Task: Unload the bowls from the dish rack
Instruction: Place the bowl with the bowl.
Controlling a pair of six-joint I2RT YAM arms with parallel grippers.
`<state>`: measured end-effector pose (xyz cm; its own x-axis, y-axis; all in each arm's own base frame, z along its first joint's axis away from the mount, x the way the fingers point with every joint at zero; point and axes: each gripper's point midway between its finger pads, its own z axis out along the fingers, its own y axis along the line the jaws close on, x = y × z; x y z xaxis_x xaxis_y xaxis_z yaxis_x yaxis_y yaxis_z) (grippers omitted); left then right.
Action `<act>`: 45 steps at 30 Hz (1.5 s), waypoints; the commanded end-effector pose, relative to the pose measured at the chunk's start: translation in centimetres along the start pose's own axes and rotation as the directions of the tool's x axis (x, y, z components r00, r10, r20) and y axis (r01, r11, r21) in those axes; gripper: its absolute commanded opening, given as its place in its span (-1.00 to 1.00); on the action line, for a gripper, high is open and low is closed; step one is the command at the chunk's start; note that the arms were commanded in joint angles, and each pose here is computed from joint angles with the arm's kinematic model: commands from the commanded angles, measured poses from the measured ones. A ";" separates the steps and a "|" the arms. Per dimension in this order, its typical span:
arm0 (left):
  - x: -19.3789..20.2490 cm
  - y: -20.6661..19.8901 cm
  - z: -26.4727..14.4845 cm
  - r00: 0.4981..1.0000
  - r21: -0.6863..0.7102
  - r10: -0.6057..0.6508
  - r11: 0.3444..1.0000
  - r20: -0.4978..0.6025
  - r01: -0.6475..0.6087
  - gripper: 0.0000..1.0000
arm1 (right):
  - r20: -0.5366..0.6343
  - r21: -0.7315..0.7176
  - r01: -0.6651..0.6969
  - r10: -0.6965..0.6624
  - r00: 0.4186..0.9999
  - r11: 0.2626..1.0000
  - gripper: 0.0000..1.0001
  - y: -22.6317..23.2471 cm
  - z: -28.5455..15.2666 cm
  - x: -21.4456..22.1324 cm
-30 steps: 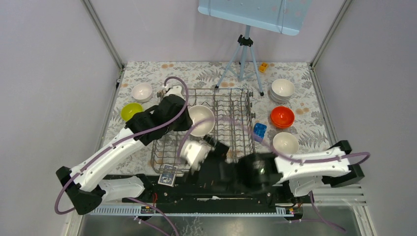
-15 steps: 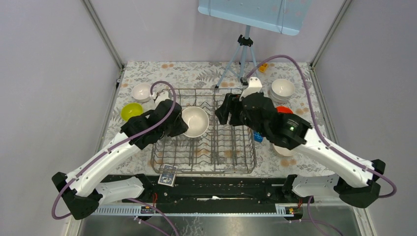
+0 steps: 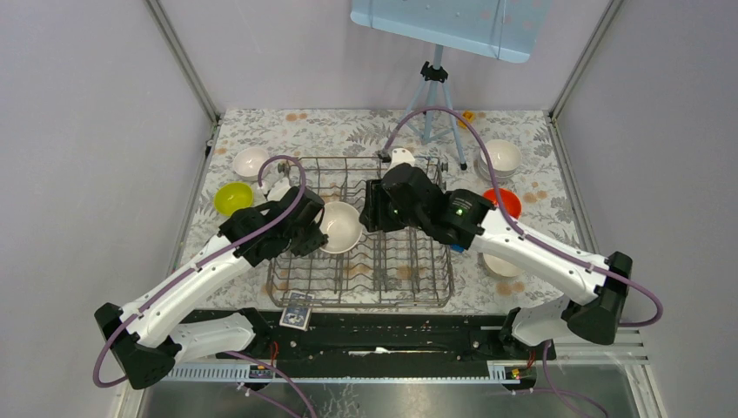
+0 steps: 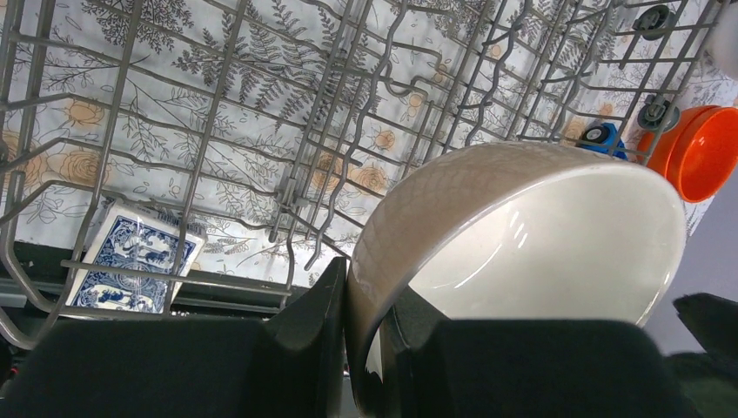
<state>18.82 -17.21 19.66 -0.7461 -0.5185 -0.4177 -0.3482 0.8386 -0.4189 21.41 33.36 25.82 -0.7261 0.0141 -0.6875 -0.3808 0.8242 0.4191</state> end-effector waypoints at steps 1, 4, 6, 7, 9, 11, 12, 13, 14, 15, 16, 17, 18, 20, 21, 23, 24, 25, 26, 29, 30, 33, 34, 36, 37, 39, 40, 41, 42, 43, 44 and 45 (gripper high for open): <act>-1.2 -1.8 -1.0 0.996 0.070 -0.086 0.994 0.031 0.084 -1.00 | -0.014 0.029 0.060 -0.059 0.998 0.998 0.02 -0.1 0.5 -0.5; -1.1 -1.5 -0.7 0.995 0.053 -0.093 0.994 0.033 0.091 -1.00 | -0.031 0.039 0.080 -0.079 0.996 0.996 0.03 -0.3 1.1 -0.2; -0.9 -1.4 -0.4 0.995 0.043 -0.098 0.994 0.025 0.096 -1.00 | -0.042 0.041 0.095 -0.093 0.995 0.995 0.01 -0.3 1.3 0.0; -0.8 -1.5 -0.3 0.995 0.039 -0.100 0.994 0.020 0.099 -1.00 | -0.045 0.044 0.099 -0.097 0.994 0.994 -0.01 -0.4 1.5 0.0; -0.6 -1.6 0.0 0.995 0.027 -0.097 0.995 0.011 0.096 -1.00 | -0.052 0.051 0.107 -0.104 0.993 0.993 -0.02 -0.6 1.7 0.2; -0.5 -1.7 0.3 0.996 0.019 -0.094 0.995 0.004 0.094 -1.00 | -0.056 0.055 0.112 -0.109 0.993 0.992 0.00 -0.7 1.8 0.4; -0.4 -1.7 0.3 0.996 0.018 -0.095 0.995 0.002 0.094 -1.00 | -0.060 0.057 0.115 -0.111 0.992 0.992 0.01 -0.8 1.9 0.5; -0.4 -1.8 0.4 0.996 0.016 -0.094 0.995 0.000 0.094 -1.00 | -0.063 0.060 0.116 -0.112 0.992 0.991 0.02 -0.8 2.0 0.6; -0.4 -1.9 0.4 0.996 0.018 -0.092 0.996 -0.001 0.092 -1.00 | -0.067 0.065 0.120 -0.115 0.991 0.991 0.04 -1.0 2.1 0.7; -0.5 -2.0 0.4 0.996 0.017 -0.091 0.996 -0.001 0.091 -1.00 | -0.070 0.064 0.121 -0.116 0.991 0.991 0.05 -1.0 2.2 0.9; -0.4 -1.9 0.5 0.996 0.012 -0.092 0.996 0.000 0.092 -1.00 | -0.070 0.063 0.121 -0.116 0.991 0.991 0.05 -1.1 2.2 0.9; -0.4 -1.9 0.6 0.995 0.011 -0.097 0.995 -0.001 0.097 -1.00 | -0.070 0.059 0.120 -0.116 0.991 0.991 0.05 -1.0 2.3 1.0; -0.3 -1.9 0.7 0.995 0.008 -0.101 0.995 -0.003 0.101 -1.00 | -0.072 0.056 0.121 -0.116 0.991 0.991 0.06 -1.0 2.3 1.0; -0.2 -2.0 0.8 0.994 0.010 -0.106 0.994 -0.009 0.106 -1.00 | -0.079 0.044 0.122 -0.118 0.990 0.992 0.06 -0.8 2.5 1.2; -0.1 -2.1 0.9 0.994 0.012 -0.107 0.994 -0.013 0.107 -1.00 | -0.083 0.037 0.122 -0.119 0.989 0.992 0.06 -0.6 2.7 1.4; 0.0 -2.3 1.0 0.994 0.013 -0.107 0.994 -0.021 0.107 -1.00 | -0.097 0.037 0.126 -0.122 0.988 0.991 0.05 -0.6 3.0 1.7; 0.1 -2.3 1.1 0.994 0.012 -0.107 0.994 -0.024 0.108 -1.00 | -0.106 0.037 0.130 -0.125 0.986 0.991 0.05 -0.6 3.2 2.0; 0.1 -2.4 1.1 0.994 0.012 -0.107 0.994 -0.025 0.107 -1.00 | -0.110 0.036 0.132 -0.128 0.986 0.991 0.05 -0.6 3.3 2.2; 0.1 -2.5 1.1 0.994 0.012 -0.106 0.994 -0.026 0.107 -1.00 | -0.116 0.039 0.134 -0.128 0.985 0.990 0.04 -0.7 3.5 2.4; 0.3 -2.7 1.1 0.994 0.016 -0.108 0.994 -0.030 0.108 -1.00 | -0.129 0.048 0.141 -0.133 0.983 0.989 0.00 -0.9 3.8 2.9; 0.4 -2.8 1.1 0.994 0.022 -0.109 0.994 -0.032 0.109 -1.00 | -0.131 0.052 0.143 -0.135 0.982 0.988 -0.03 -1.1 3.9 2.9; 0.8 -3.1 1.3 0.994 0.022 -0.105 0.994 -0.038 0.106 -1.00 | -0.145 0.065 0.149 -0.138 0.980 0.987 -0.14 -1.4 4.2 3.3; 1.0 -3.2 1.3 0.994 0.022 -0.101 0.995 -0.043 0.102 -1.00 | -0.150 0.069 0.152 -0.141 0.979 0.986 -0.19 -1.5 4.3 3.5; 1.3 -3.3 1.4 0.994 0.022 -0.094 0.995 -0.047 0.095 -1.00 | -0.156 0.079 0.156 -0.142 0.978 0.985 -0.31 -1.8 4.4 3.7; 1.4 -3.3 1.5 0.995 0.022 -0.091 0.995 -0.049 0.092 -1.00 | -0.156 0.084 0.156 -0.142 0.978 0.984 -0.38 -1.9 4.5 3.7; 1.5 -3.4 1.5 0.995 0.021 -0.088 0.996 -0.049 0.089 -1.00 | -0.153 0.095 0.157 -0.141 0.978 0.983 -0.53 -2.2 4.4 3.7; 1.6 -3.4 1.6 0.995 0.019 -0.087 0.996 -0.049 0.088 -1.00 | -0.151 0.097 0.156 -0.140 0.979 0.983 -0.61 -2.2 4.4 3.7; 1.6 -3.3 1.7 0.995 0.016 -0.085 0.996 -0.046 0.086 -1.00 | -0.148 0.100 0.157 -0.141 0.979 0.983 -0.70 -2.3 4.3 3.6; 1.5 -3.3 1.7 0.996 0.016 -0.084 0.996 -0.044 0.084 -1.00 | -0.146 0.105 0.157 -0.140 0.979 0.982 -0.81 -2.4 4.2 3.6; 1.5 -3.2 1.7 0.996 0.014 -0.084 0.996 -0.040 0.085 -1.00 | -0.142 0.111 0.156 -0.140 0.980 0.981 -0.93 -2.6 4.0 3.5; 1.4 -3.1 1.7 0.996 0.016 -0.079 0.997 -0.038 0.080 -1.00 | -0.140 0.119 0.157 -0.140 0.980 0.980 -1.00 -2.8 3.9 3.5; 1.4 -3.1 1.7 0.997 0.017 -0.072 0.997 -0.036 0.073 -1.00 | -0.138 0.123 0.159 -0.142 0.980 0.980 -1.00 -2.9 3.7 3.5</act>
<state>18.33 -19.53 16.92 -0.7705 -0.5425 -0.3348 -0.4243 0.8284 -0.3656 22.39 33.74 19.61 -0.7540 -0.1582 -0.6376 -0.3978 0.8823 0.2516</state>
